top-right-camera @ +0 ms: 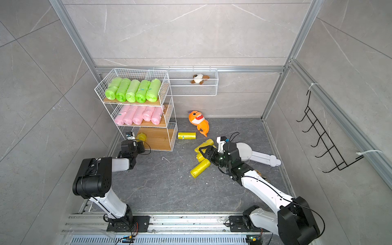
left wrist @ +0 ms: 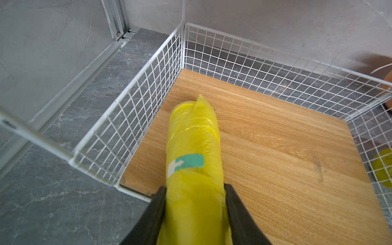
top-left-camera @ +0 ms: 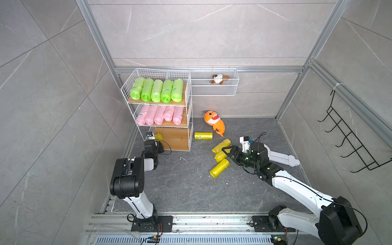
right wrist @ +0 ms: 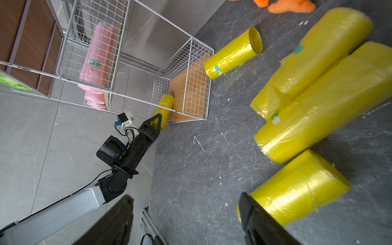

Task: Sort the rolls of trash bags by color and place them on the shelf
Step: Place the roll of trash bags on the shelf.

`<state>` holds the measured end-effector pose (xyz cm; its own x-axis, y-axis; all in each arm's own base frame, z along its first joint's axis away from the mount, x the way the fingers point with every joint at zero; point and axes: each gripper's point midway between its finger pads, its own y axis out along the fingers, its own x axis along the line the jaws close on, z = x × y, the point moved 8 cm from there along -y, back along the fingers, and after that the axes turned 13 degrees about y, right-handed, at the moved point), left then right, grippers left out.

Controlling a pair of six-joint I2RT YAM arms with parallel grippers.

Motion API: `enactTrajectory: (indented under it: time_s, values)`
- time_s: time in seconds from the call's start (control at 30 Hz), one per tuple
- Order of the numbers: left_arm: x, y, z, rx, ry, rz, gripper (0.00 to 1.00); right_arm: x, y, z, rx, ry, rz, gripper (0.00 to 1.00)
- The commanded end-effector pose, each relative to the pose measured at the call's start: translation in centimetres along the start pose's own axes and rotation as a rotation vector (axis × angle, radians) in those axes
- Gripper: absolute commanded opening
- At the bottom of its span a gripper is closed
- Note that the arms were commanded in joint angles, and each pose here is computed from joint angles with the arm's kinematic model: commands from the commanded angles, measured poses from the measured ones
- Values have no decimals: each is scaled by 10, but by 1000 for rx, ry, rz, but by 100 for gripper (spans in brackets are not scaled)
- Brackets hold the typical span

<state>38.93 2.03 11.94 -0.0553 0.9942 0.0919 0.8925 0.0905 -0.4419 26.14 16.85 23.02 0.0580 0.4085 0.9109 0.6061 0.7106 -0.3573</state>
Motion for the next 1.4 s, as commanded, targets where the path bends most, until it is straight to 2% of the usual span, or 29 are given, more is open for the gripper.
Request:
enactTrajectory:
  time_s: [0.0,0.23,0.33,0.43,0.53,0.63,0.77,0.87,1.07,1.2,1.37]
  values:
    - [6,7,-16,-58,33,-61,41,3,4,-2,6,-24,-24,82]
    - [7,2,-20,-71,-12,-73,54,1,7,-1,19,-20,-24,82]
    - [8,-5,-23,-75,-58,-75,61,2,6,0,22,-17,-26,82]
    - [5,-17,-26,-83,-51,-79,65,3,6,0,22,-20,-29,81]
    - [2,-38,-32,-158,-46,-82,68,2,5,0,24,-20,-28,81]
    - [4,-45,-37,-79,-65,-84,68,0,4,1,26,-18,-25,82]
    - [0,-53,-29,48,-28,-34,66,-3,4,3,25,-13,-24,81]
    - [-2,-61,-18,75,46,-13,59,-6,5,3,29,-8,-23,81]
    - [5,-61,-6,130,208,-81,44,-9,9,5,44,-3,-20,81]
    - [3,-48,-2,158,229,-61,42,-12,10,5,45,0,-16,81]
    - [7,-29,-8,165,219,-122,36,-10,13,4,56,-8,-18,81]
